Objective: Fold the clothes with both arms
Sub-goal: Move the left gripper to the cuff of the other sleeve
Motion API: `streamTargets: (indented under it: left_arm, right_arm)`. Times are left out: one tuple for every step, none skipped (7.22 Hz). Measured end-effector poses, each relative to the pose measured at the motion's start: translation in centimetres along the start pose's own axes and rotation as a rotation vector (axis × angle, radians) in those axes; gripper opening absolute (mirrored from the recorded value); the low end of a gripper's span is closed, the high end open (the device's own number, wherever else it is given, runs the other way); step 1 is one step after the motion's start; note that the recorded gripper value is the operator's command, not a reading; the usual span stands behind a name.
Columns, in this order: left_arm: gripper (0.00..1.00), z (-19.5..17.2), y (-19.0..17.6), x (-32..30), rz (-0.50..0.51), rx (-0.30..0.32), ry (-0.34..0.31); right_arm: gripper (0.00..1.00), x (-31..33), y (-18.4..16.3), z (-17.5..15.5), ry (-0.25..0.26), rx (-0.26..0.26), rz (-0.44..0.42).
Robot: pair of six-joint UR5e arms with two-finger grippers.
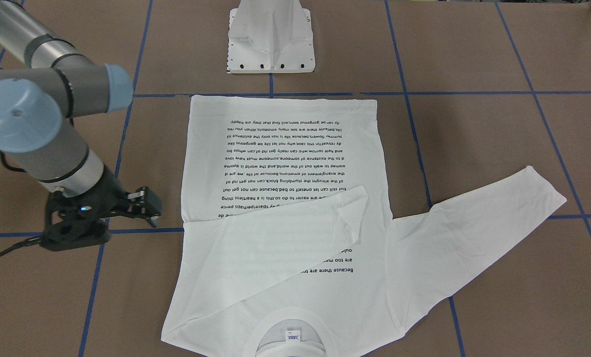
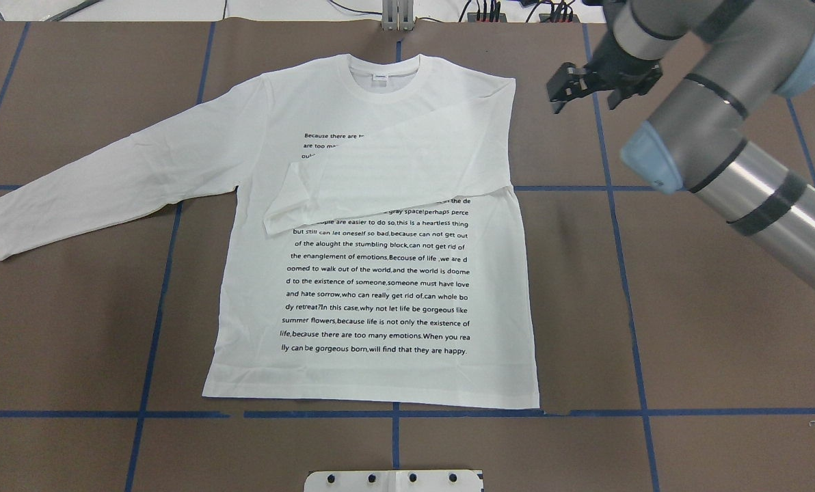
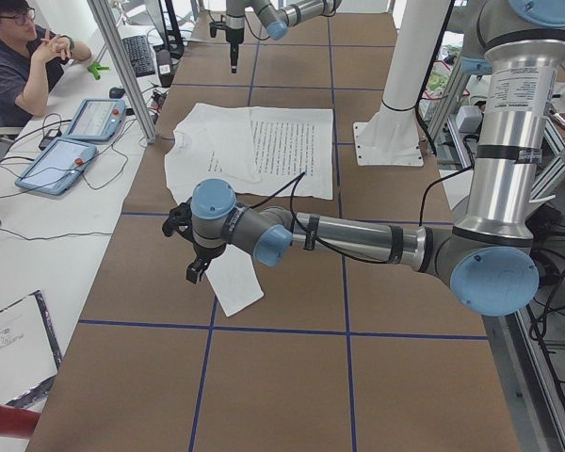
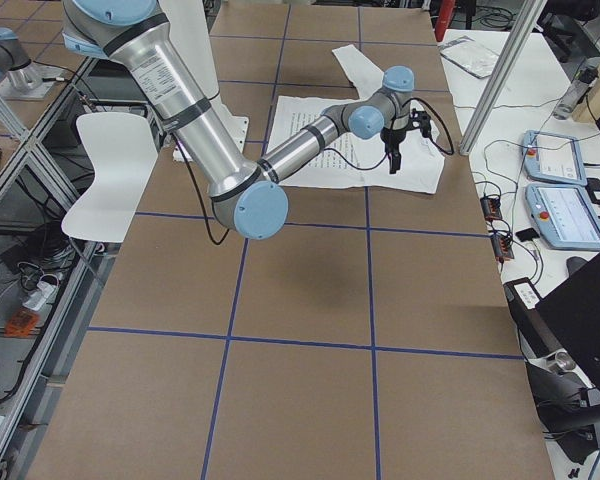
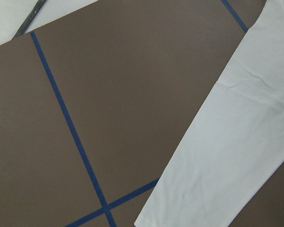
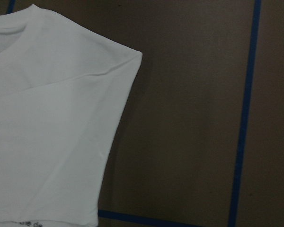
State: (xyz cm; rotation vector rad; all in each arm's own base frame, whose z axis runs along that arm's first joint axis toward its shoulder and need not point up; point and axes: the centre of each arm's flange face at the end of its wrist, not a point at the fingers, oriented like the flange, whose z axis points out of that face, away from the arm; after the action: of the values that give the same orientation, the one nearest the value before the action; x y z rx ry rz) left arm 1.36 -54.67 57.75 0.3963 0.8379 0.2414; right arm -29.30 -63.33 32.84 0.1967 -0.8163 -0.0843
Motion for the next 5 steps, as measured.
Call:
streamTargets:
  left_arm:
    - [1.00, 2.9, 2.0, -0.3, -0.046, 0.024, 0.005]
    - [0.99, 5.9, 4.5, 0.1, -0.087, 0.060, 0.007]
    - [0.93, 8.5, 6.8, 0.7, -0.119, 0.084, 0.020]
    - [0.89, 10.3, 8.3, 1.1, -0.132, 0.086, 0.029]
    - [0.88, 11.8, 9.3, 1.8, -0.128, 0.071, 0.035]
  right_arm:
    - [1.00, 6.7, 1.0, -0.2, 0.016, -0.021, -0.056]
    - [1.00, 12.5, 2.4, -0.4, 0.019, -0.042, -0.081]
    - [1.00, 16.6, 3.9, -0.7, 0.017, -0.056, -0.076]
    - [1.00, 18.5, 4.8, -0.9, 0.018, -0.061, -0.068]
    - [1.00, 19.4, 5.5, -0.9, 0.020, -0.064, -0.063]
